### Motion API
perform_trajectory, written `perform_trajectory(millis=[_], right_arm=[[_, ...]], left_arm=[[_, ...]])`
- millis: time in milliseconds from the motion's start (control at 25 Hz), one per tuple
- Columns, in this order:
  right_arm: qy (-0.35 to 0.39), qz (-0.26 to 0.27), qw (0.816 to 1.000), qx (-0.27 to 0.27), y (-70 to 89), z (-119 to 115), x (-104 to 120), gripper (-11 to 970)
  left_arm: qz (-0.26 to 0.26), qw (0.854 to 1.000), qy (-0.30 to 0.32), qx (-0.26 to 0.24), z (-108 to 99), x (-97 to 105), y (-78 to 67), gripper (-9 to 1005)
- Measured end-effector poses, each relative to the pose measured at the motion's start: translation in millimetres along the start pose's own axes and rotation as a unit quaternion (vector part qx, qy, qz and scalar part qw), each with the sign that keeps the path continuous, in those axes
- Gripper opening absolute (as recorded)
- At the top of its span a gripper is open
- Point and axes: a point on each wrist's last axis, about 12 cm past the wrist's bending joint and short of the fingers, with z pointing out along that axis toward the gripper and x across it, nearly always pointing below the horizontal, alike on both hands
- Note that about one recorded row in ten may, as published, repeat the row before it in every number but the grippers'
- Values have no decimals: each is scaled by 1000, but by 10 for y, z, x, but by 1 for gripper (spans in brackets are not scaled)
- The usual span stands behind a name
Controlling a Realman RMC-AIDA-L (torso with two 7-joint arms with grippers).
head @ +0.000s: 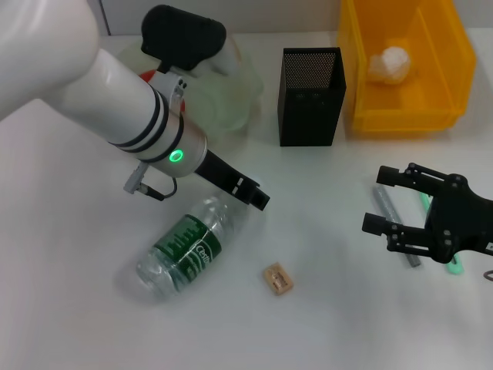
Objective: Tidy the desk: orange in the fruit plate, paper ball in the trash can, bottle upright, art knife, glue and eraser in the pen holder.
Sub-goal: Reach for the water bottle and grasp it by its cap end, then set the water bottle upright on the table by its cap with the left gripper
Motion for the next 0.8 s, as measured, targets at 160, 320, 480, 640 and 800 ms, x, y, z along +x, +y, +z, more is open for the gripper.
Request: perform_trajectory(millis=[160,320,480,640,800], right_arm=[[-2,-2,1000,-1,11,16,7,804],[-3,-2,1000,-1,18,25,14,804],[-5,-2,1000,2,13,19,12,803],[-14,-2,1000,14,-3,-6,-3,803],[-33,4,999,22,9,-22,-11,803]], left_arm=[[13,1000,0,-1,9,-5,-45,643],[20,1000,-3,-1,4,-3,-52,447],[37,999,-20,3,-59,-8,-96,446],[77,995,-64,26,-206,17,-178,445],[103,983,-133,66,-397,105,-175,445]])
